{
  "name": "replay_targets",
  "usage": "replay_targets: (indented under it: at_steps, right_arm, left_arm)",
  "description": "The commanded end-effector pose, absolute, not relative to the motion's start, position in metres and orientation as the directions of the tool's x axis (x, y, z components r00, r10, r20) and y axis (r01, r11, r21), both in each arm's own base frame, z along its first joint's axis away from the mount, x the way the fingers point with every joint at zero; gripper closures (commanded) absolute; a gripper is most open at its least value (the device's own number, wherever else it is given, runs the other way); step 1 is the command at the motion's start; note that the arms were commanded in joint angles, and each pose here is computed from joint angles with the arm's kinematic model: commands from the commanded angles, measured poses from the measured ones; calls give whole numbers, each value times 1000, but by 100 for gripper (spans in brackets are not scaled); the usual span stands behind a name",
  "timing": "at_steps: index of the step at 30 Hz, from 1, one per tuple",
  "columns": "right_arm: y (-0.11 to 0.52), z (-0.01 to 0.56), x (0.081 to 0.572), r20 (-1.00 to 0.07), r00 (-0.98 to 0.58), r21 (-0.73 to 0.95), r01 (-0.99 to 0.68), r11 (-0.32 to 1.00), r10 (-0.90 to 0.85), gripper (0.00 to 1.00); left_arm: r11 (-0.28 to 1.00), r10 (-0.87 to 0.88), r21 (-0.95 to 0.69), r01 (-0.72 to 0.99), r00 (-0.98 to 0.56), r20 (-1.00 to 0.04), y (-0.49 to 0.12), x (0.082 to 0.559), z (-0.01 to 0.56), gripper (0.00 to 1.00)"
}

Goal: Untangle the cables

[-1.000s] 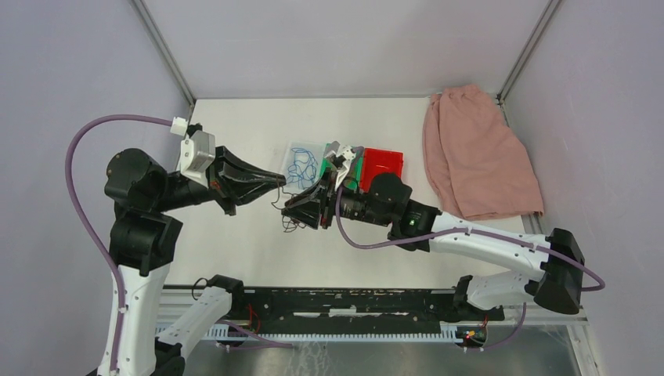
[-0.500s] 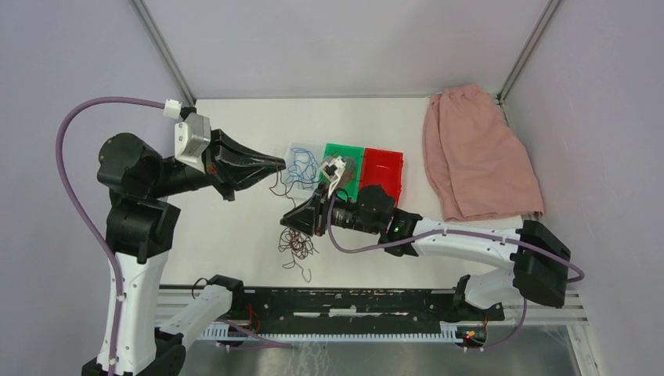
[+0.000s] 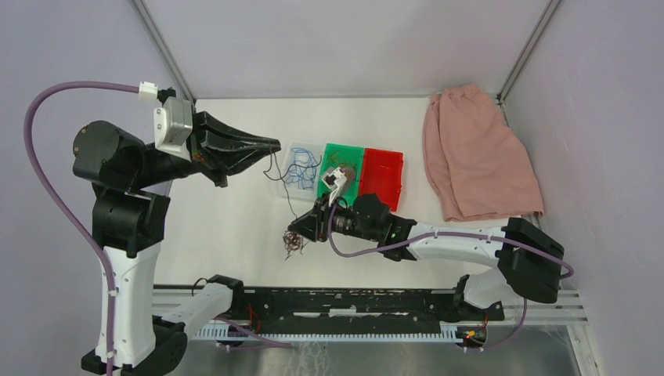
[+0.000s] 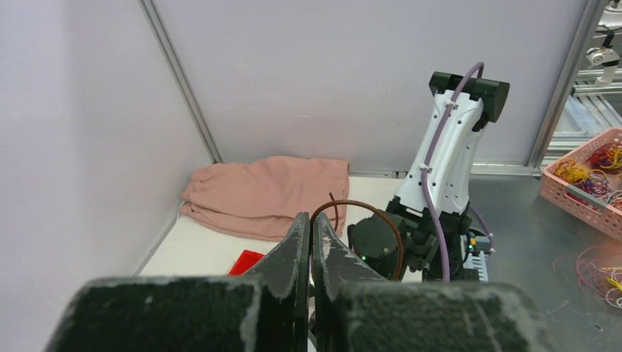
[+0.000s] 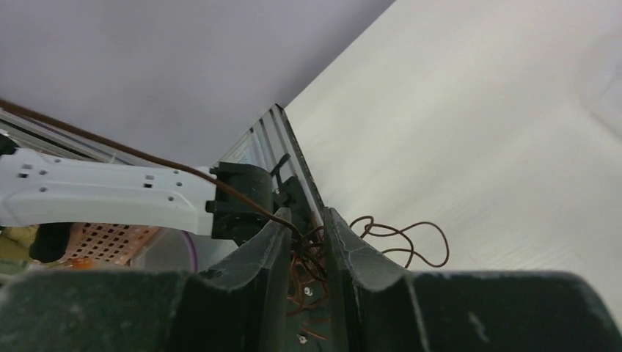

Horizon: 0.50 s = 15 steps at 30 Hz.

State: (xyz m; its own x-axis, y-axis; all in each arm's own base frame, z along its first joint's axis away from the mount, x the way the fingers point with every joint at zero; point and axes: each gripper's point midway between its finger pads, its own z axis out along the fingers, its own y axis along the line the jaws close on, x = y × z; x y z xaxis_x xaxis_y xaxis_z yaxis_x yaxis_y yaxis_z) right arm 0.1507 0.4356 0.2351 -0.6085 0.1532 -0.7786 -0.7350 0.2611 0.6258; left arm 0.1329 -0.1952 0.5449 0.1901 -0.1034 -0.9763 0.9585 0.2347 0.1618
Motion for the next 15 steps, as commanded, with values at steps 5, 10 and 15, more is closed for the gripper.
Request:
replay_targets:
  at_steps: [5,10,15]
  right_arm:
    - [429,191,163,-807,-585,570,-732,373,84,72]
    - [428,174,165,-807,-587,556,-727,404,55,71]
    - [427,162,166,-807,-590,546,-723,424,34,68]
  left_arm:
    - [309,-160,261,915,320,-934,-191,140,595,96]
    - [348,-187,296,890,375,-908,-189,144,618,96]
    - [402,-212,334,852,442,-872,-184,146,646,97]
